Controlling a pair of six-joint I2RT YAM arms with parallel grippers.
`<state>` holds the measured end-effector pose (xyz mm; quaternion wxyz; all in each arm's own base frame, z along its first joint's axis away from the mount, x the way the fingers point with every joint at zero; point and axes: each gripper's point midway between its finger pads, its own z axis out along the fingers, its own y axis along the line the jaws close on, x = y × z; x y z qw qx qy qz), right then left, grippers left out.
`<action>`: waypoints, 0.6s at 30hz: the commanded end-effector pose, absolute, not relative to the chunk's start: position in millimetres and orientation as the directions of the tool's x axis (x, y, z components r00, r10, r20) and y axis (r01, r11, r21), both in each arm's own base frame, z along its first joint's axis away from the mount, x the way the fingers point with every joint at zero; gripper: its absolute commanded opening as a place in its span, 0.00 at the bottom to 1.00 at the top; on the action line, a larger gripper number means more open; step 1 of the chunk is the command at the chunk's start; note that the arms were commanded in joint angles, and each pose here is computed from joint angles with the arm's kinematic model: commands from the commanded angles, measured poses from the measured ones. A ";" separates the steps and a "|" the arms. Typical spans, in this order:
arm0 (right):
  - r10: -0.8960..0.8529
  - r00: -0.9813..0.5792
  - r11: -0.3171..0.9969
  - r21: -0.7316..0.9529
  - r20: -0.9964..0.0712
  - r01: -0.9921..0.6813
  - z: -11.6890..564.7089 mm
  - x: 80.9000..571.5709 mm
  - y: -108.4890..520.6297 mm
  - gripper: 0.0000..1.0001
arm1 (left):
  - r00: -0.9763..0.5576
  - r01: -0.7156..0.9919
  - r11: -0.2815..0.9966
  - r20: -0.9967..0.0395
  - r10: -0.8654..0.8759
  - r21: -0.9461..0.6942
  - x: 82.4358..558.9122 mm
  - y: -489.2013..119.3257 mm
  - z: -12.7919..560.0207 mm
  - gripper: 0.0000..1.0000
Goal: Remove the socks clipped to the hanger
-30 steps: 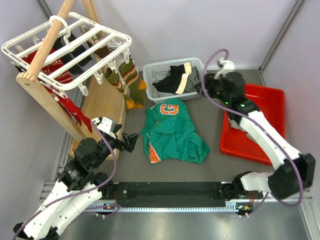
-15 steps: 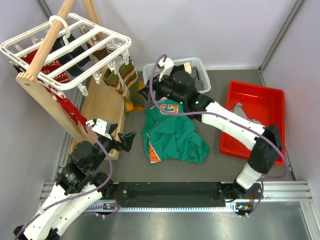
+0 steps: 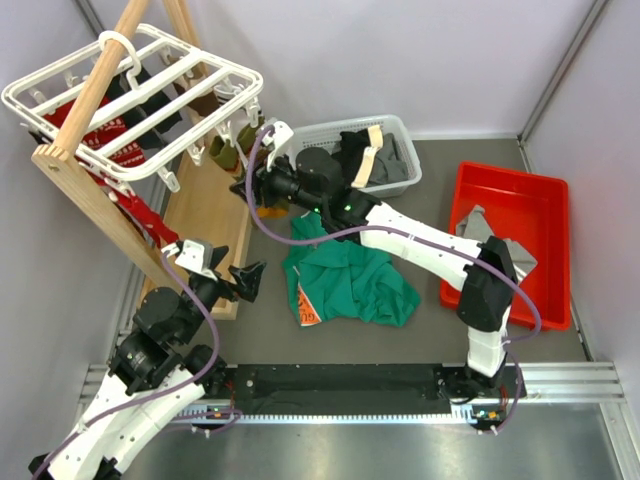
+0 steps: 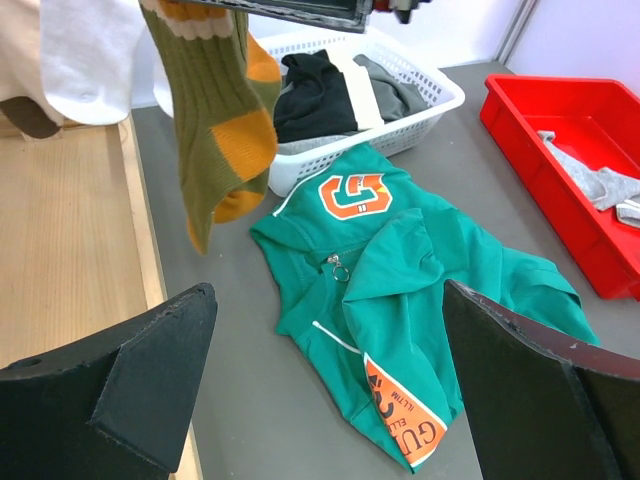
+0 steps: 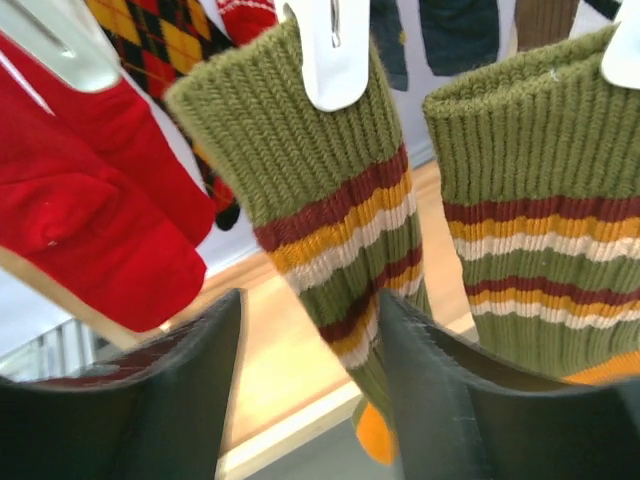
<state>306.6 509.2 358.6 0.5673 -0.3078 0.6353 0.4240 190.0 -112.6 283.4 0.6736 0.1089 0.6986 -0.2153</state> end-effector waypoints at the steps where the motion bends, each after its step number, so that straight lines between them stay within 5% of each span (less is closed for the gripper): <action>1: 0.140 -0.124 0.469 0.176 -0.982 -0.866 389.5 305.0 515.5 0.29 | -0.033 0.432 0.890 -0.988 -0.151 -0.150 192.8 -110.4 289.9 0.99; 4: 0.154 -0.140 0.476 0.198 -0.978 -0.857 396.4 302.6 509.3 0.00 | -0.034 0.420 0.895 -0.988 -0.151 -0.151 194.0 -108.7 289.6 0.99; 18: 0.227 -0.267 0.245 0.321 -0.936 -0.915 443.9 239.5 487.9 0.00 | 0.011 0.357 0.921 -0.985 -0.171 -0.156 204.8 -100.5 309.1 0.98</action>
